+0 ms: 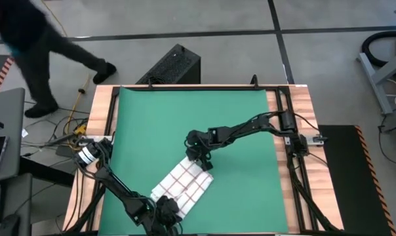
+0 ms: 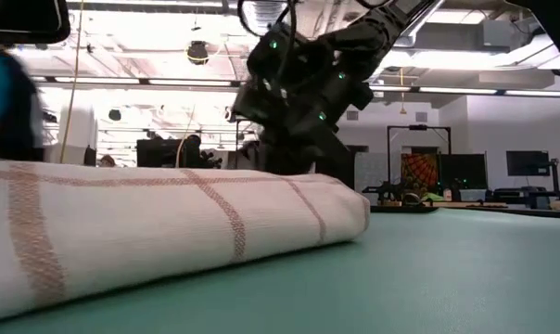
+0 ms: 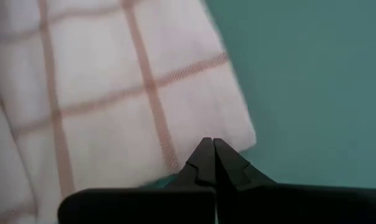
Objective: Roll towel
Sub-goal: Roll the white towel
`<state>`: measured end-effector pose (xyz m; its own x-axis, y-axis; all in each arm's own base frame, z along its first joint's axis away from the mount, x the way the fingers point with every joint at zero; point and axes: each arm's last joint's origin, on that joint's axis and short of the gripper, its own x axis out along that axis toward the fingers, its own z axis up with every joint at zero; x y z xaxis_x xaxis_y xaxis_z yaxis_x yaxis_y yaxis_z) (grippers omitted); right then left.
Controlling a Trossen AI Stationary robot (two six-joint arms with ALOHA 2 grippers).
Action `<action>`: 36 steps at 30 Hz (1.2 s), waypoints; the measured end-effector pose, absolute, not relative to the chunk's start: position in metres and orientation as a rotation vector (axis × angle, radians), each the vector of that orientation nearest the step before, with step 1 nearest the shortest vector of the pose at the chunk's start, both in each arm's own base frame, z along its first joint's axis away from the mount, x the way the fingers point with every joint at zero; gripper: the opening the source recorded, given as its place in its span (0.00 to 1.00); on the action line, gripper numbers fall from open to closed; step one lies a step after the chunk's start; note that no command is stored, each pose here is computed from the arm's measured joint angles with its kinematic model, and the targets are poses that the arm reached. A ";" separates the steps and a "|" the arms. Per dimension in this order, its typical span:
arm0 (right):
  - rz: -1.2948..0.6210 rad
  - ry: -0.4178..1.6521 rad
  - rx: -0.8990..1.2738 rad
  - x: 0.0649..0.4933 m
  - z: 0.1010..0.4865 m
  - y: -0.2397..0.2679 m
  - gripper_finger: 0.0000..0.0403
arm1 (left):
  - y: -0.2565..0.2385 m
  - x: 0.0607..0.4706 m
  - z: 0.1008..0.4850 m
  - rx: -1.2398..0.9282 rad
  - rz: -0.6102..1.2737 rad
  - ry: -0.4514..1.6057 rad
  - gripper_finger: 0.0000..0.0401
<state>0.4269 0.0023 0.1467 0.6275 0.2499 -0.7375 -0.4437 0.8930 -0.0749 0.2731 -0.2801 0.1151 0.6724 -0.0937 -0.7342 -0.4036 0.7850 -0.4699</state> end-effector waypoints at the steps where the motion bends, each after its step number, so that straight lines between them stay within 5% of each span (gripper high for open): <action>1: 0.403 0.824 -0.257 0.425 0.145 0.000 0.02 | -0.277 0.273 0.117 -0.637 0.195 0.839 0.00; 16: 0.226 1.050 -0.197 0.406 0.139 -0.036 0.02 | -0.222 0.254 0.160 -0.258 0.348 1.030 0.00; 27: 0.169 1.044 -0.174 0.395 0.166 -0.045 0.01 | -0.203 0.239 0.214 -0.301 0.521 0.635 0.00; 36: 0.110 0.991 -0.085 0.385 0.194 -0.045 0.01 | -0.193 0.219 0.157 -0.499 0.575 0.430 0.00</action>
<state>0.3851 -0.0447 0.1943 0.5434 0.0538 -0.8377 -0.1315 0.9911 -0.0216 0.2186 -0.1931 0.1568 0.7580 0.4041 -0.5120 -0.6053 0.7282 -0.3216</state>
